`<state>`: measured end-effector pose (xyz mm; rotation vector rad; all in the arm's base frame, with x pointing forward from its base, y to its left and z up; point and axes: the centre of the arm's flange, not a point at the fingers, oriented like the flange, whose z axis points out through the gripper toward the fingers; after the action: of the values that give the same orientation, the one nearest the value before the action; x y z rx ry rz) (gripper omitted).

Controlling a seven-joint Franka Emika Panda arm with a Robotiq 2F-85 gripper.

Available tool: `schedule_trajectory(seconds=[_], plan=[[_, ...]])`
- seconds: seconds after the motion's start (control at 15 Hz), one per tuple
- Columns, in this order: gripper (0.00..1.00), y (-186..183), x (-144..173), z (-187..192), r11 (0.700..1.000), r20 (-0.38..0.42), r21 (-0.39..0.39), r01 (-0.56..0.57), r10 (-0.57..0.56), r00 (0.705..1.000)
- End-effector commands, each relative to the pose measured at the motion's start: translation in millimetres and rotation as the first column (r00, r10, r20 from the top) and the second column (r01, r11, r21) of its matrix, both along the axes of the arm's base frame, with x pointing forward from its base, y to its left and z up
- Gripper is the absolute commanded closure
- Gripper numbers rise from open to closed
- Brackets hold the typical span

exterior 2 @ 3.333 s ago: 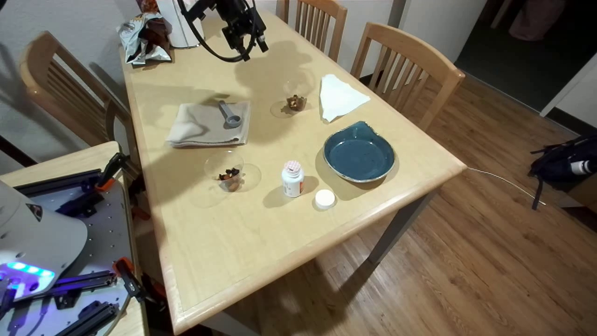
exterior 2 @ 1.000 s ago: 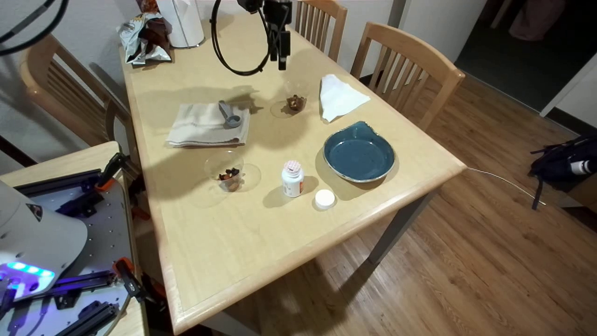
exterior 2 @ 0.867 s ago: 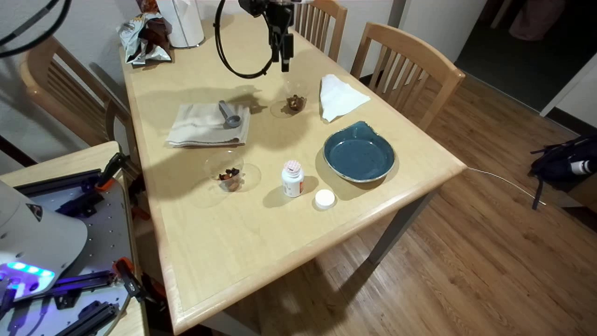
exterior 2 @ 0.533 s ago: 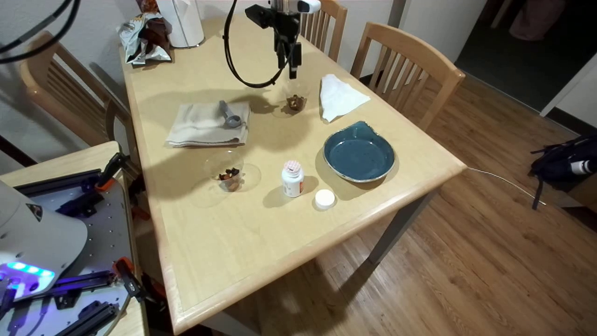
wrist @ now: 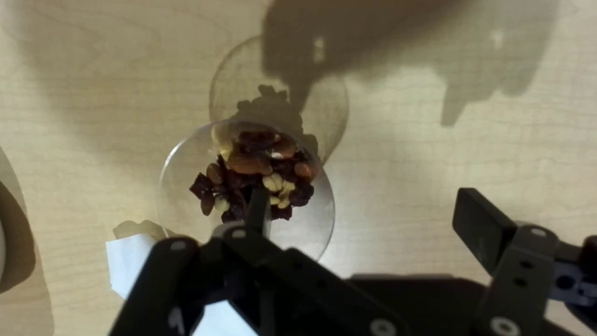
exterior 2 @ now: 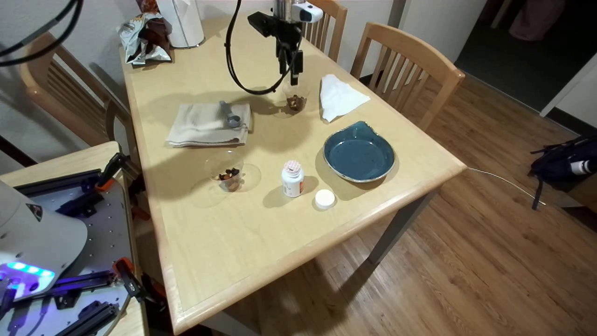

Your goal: Pick up the cup and pour some of its contents in the other cup

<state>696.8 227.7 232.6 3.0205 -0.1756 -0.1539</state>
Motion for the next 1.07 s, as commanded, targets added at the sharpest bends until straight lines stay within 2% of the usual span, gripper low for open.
schedule_trajectory(seconds=[0.0,0.07,0.2,0.8,1.0], plan=[[0.04,-12.9,-7.2,-11.5,0.998,-0.012,0.054,0.007,-0.006,1.0],[0.27,-13.9,-8.1,-13.2,0.998,-0.02,0.062,0.009,-0.008,1.0],[0.32,-15.5,-9.3,-16.1,0.998,-0.017,0.068,0.016,-0.015,1.0],[0.9,-11.0,-15.6,-21.6,0.997,-0.031,0.065,0.036,-0.034,0.999],[0.98,-8.0,-20.6,-23.2,0.998,-0.037,0.059,0.034,-0.032,0.999]])
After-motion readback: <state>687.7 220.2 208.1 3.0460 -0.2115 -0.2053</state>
